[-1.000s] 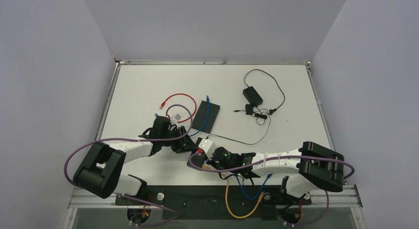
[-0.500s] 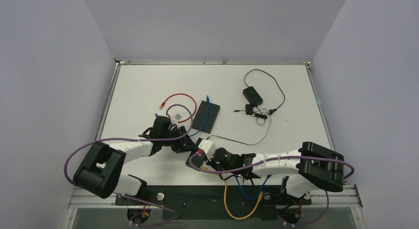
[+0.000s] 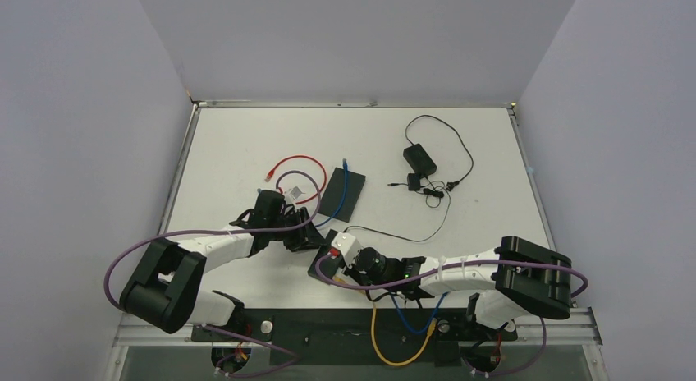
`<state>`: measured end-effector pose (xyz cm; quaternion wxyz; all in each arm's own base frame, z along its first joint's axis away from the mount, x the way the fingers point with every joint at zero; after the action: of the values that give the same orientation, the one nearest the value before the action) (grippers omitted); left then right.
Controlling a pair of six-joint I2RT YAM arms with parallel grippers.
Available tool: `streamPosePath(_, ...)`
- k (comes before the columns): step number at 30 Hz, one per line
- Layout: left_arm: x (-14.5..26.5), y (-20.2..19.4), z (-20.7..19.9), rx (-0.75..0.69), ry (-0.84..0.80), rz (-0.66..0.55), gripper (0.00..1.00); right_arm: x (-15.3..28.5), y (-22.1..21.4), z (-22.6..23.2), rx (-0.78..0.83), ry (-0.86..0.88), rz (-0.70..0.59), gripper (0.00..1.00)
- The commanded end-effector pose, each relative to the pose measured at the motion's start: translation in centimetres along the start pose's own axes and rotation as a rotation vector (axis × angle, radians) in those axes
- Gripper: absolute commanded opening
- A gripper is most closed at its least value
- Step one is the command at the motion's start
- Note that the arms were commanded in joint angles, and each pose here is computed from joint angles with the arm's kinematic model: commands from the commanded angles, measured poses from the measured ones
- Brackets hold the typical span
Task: Insert the plug into the switch port
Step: Insert the connector into the switch port.
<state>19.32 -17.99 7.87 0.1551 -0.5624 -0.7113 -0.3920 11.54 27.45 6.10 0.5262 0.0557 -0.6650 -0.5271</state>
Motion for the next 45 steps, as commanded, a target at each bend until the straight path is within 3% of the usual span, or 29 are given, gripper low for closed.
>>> streamPosePath(1, 0.2, 0.8, -0.8, -0.042, -0.029, -0.021, 0.36, -0.1, 2.1, 0.6, -0.041, 0.0, -0.104, 0.0)
streamPosePath(32, 0.7, -1.1, -0.3, -0.04, -0.033, 0.012, 0.36, -0.9, 3.0, 2.2, -0.047, 0.053, -0.117, 0.0)
streamPosePath(45, 0.8, -2.3, -0.4, -0.042, -0.053, 0.044, 0.36, -0.9, 3.7, 2.0, -0.076, 0.019, -0.202, 0.0)
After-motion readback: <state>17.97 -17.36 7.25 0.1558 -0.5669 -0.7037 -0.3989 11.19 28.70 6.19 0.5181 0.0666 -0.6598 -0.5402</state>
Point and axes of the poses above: each gripper's point midway between its finger pads, its own x axis back along the fingers, its own z axis along the line the jaws close on, y = z × x, the point moved 6 cm from there along x, back along the fingers, and after that the axes turned 14 degrees about -x, right-handed, at the moved point
